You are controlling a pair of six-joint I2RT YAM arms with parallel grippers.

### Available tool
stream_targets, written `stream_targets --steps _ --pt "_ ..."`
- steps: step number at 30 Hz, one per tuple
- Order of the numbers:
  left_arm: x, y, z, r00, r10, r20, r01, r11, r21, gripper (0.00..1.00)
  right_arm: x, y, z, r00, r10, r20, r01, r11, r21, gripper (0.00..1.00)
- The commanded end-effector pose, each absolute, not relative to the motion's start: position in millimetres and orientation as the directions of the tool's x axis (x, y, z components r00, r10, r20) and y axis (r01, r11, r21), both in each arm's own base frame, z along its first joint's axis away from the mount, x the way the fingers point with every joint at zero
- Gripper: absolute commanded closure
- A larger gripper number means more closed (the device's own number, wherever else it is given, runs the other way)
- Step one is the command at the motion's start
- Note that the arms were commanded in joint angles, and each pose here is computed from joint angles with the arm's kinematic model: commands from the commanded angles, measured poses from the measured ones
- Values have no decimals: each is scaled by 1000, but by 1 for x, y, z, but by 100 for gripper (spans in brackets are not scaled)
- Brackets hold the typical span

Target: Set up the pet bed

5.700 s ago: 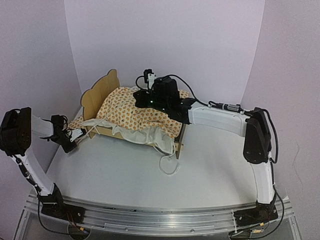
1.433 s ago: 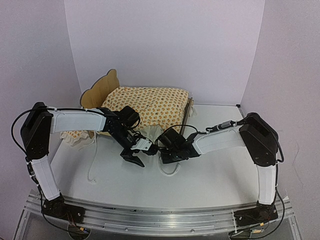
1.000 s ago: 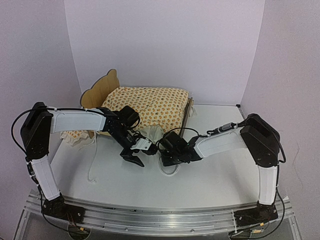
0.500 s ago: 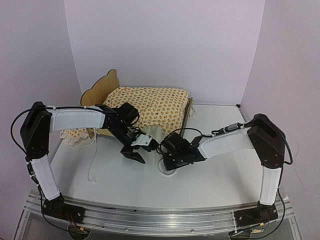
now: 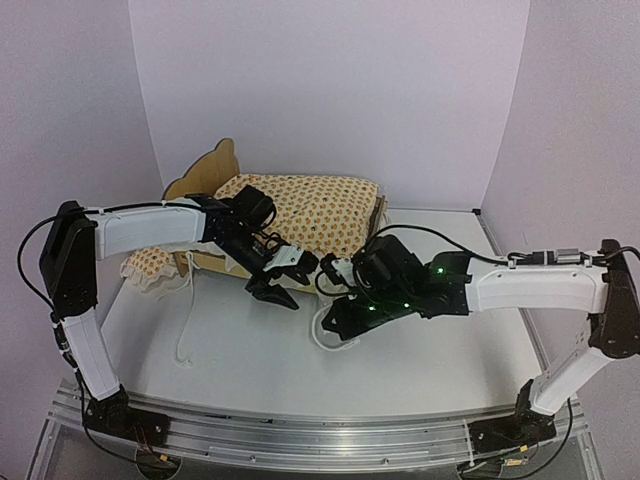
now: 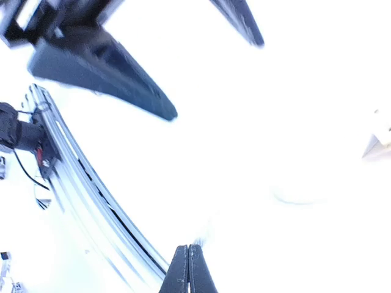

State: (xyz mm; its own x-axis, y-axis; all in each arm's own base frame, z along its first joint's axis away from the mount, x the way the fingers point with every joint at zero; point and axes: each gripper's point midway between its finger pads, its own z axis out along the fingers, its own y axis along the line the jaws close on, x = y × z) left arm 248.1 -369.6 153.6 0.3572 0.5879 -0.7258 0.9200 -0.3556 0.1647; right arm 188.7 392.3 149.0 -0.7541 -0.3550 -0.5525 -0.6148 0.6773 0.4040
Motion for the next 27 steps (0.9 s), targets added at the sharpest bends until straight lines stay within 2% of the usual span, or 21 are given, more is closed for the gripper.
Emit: stream_targets --steps 1,6,10,15,16,20,23,27 --pt "236 -382 199 372 460 -806 901 -387 195 41 197 396 196 -731 -301 -613 -630 643 435 100" --pt "223 -399 203 397 393 -829 877 -428 218 38 218 396 214 -738 -237 -632 -601 656 456 100" --pt "214 -409 200 360 367 -858 879 -443 179 38 232 390 221 -752 -182 -633 -563 677 473 100" --pt "227 -428 194 311 354 -882 916 -361 177 39 241 393 223 -759 -143 -636 -545 674 498 100" --pt "231 -431 193 298 356 -886 922 -346 171 43 243 394 223 -759 -137 -637 -542 675 500 100" --pt "231 -432 189 283 368 -886 927 -342 154 69 250 393 232 -752 -102 -651 -535 672 512 100" --pt "234 -431 186 268 388 -882 935 -325 141 97 254 390 237 -748 -84 -658 -530 672 517 100" --pt "247 -432 189 207 433 -877 966 -233 113 100 257 385 233 -760 -76 -645 -519 668 533 100"
